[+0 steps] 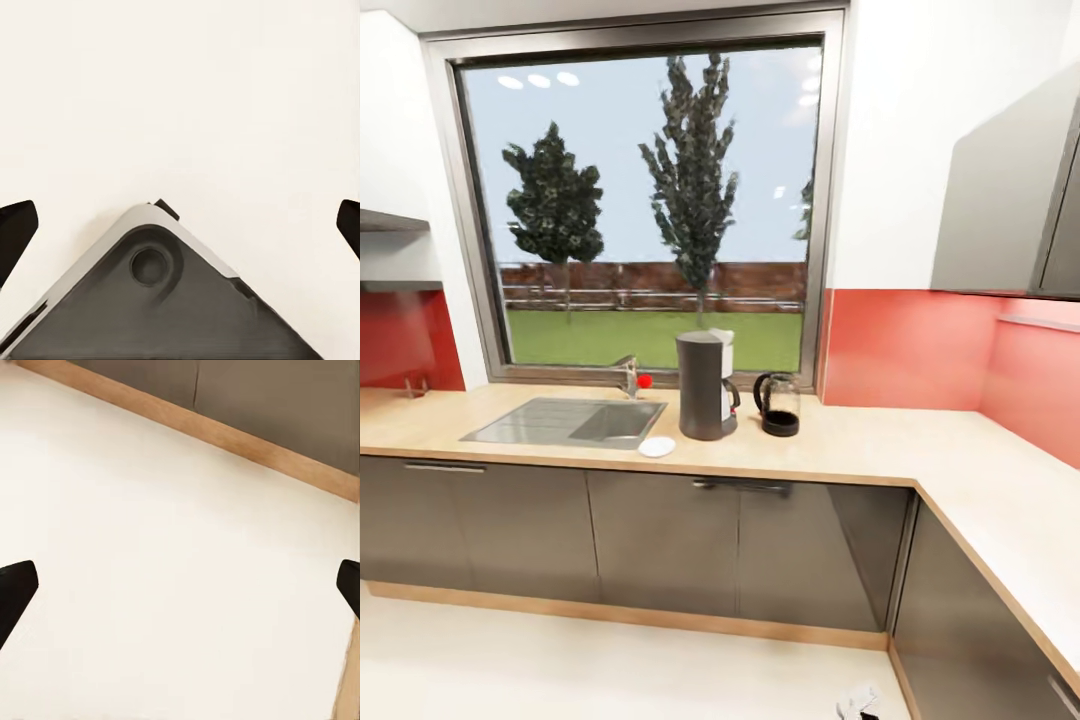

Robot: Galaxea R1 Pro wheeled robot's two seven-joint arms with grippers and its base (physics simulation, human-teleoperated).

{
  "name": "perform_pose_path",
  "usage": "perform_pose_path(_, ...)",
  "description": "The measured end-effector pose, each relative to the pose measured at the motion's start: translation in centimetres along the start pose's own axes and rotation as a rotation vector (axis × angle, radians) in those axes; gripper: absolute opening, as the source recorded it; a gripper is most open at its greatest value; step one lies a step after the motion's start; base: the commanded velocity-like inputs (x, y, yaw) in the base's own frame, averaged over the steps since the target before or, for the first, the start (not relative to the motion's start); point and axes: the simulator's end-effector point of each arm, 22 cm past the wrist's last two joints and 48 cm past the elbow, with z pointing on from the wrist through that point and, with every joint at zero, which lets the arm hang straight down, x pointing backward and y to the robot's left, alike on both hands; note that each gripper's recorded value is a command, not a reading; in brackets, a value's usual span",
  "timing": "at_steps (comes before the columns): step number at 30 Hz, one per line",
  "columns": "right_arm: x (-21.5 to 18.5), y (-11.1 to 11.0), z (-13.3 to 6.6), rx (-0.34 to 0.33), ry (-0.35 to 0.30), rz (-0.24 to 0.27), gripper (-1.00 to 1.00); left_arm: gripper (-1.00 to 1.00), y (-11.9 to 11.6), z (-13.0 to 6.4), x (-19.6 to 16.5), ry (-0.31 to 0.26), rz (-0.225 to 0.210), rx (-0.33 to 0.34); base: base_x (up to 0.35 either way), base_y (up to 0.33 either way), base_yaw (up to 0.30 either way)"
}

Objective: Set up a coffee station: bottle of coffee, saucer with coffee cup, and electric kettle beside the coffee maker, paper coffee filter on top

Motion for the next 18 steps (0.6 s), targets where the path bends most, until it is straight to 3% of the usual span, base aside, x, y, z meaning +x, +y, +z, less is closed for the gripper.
perform_pose_path(7,-0.2,-0.4,0.0,0.025,-0.010,0.001,1.00,1.00,-0.6,-0.1,1.0,0.032,0.012,0.013,0.277,0.221,0.000)
perform_pose_path(13,1.4,0.3,-0.2,0.020,0.022,0.009,1.00,1.00,-0.9,-0.2,1.2,0.037,0.013,0.018,0.258,0.243,0.000)
perform_pose_path(18,2.4,0.4,-0.2,0.026,0.062,0.011,1.00,1.00,-1.3,-0.2,1.3,0.039,0.044,0.033,0.185,0.291,0.000)
